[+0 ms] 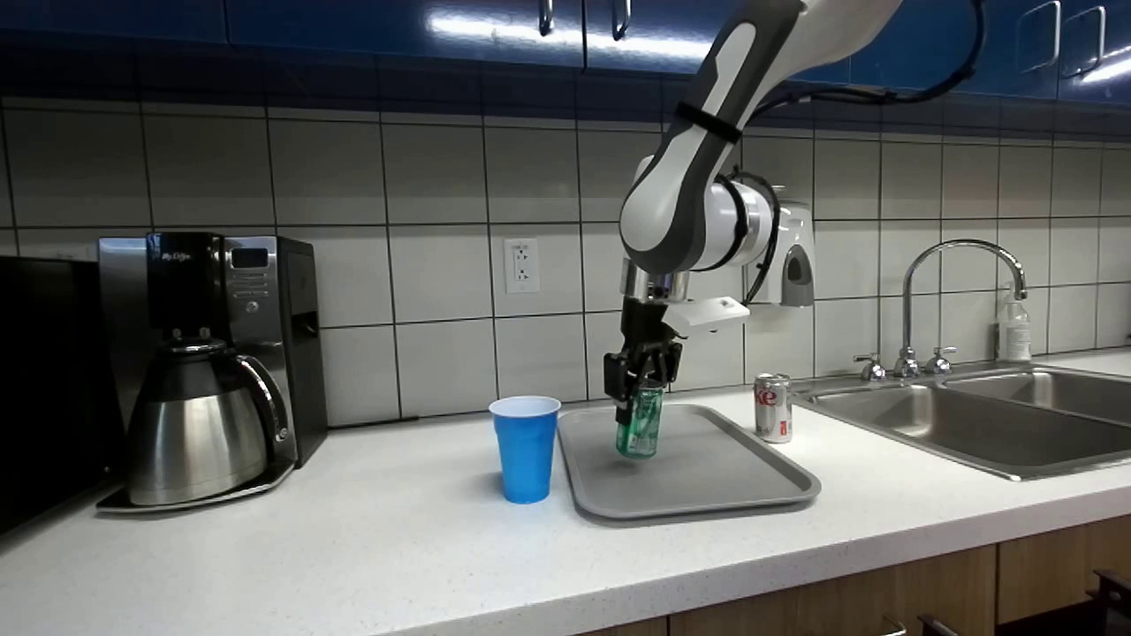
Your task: Place the cans on the grey tray.
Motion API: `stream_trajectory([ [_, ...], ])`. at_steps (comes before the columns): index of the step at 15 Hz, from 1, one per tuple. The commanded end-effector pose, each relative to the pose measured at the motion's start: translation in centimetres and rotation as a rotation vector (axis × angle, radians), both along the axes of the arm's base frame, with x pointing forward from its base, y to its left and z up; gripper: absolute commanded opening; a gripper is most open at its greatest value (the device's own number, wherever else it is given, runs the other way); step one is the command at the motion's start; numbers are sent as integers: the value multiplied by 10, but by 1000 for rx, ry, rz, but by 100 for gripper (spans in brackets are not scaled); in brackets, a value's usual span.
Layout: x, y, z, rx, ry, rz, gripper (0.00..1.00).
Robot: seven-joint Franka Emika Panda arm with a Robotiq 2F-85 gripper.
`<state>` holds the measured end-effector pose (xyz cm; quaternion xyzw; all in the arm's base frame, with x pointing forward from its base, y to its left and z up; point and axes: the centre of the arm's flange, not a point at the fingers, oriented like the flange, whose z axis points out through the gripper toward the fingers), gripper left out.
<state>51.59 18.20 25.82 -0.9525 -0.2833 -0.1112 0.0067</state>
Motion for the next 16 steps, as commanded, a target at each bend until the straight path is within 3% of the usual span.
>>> stream_trajectory([
  [1,-2,3,4,-15,-4,30,79],
  [2,-2,3,4,-15,-3,31,92],
  [4,-2,3,5,-16,-6,31,100],
  [16,-1,-6,47,28,-92,-1,100],
])
